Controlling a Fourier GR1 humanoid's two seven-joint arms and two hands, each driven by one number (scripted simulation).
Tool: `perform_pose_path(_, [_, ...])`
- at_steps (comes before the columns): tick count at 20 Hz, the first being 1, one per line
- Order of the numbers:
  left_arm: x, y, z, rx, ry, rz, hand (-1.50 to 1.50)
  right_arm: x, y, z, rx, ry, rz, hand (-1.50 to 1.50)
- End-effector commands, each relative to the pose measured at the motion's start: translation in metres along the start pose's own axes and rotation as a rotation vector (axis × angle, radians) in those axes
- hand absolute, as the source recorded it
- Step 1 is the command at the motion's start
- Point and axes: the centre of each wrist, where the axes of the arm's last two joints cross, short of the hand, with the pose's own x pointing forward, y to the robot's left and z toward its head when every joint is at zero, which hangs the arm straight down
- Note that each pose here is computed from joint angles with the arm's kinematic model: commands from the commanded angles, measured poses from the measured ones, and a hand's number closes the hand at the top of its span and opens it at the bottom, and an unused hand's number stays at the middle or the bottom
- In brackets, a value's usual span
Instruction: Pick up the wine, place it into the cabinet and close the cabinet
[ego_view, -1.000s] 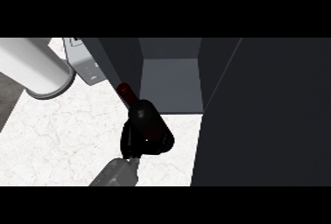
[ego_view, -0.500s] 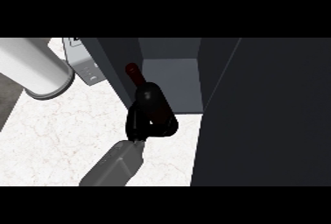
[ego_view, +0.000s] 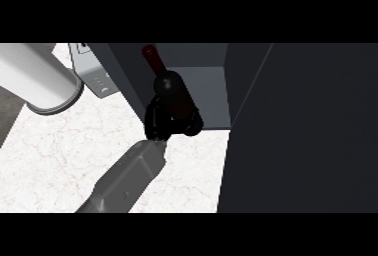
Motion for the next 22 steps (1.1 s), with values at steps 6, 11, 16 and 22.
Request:
perform_pose_path(6, [0.016, -0.017, -0.028, 0.007, -0.039, -0.014, 1.50, -0.005, -0.001, -0.005, 0.005, -0.001, 0.005, -1.50])
perform_pose_path(11, [0.039, -0.019, -0.060, 0.033, 0.008, -0.026, 1.50, -0.010, 0.014, 0.012, -0.001, -0.007, -0.013, -1.50])
perform_pose_path(16, [0.050, -0.041, -0.072, 0.039, 0.027, -0.059, 1.50, -0.010, 0.009, -0.012, 0.021, -0.014, -0.007, -1.50])
perform_pose_path(22, [0.052, -0.043, -0.075, 0.038, 0.061, -0.089, 1.50, -0.007, 0.004, -0.003, 0.022, -0.021, -0.015, -1.50])
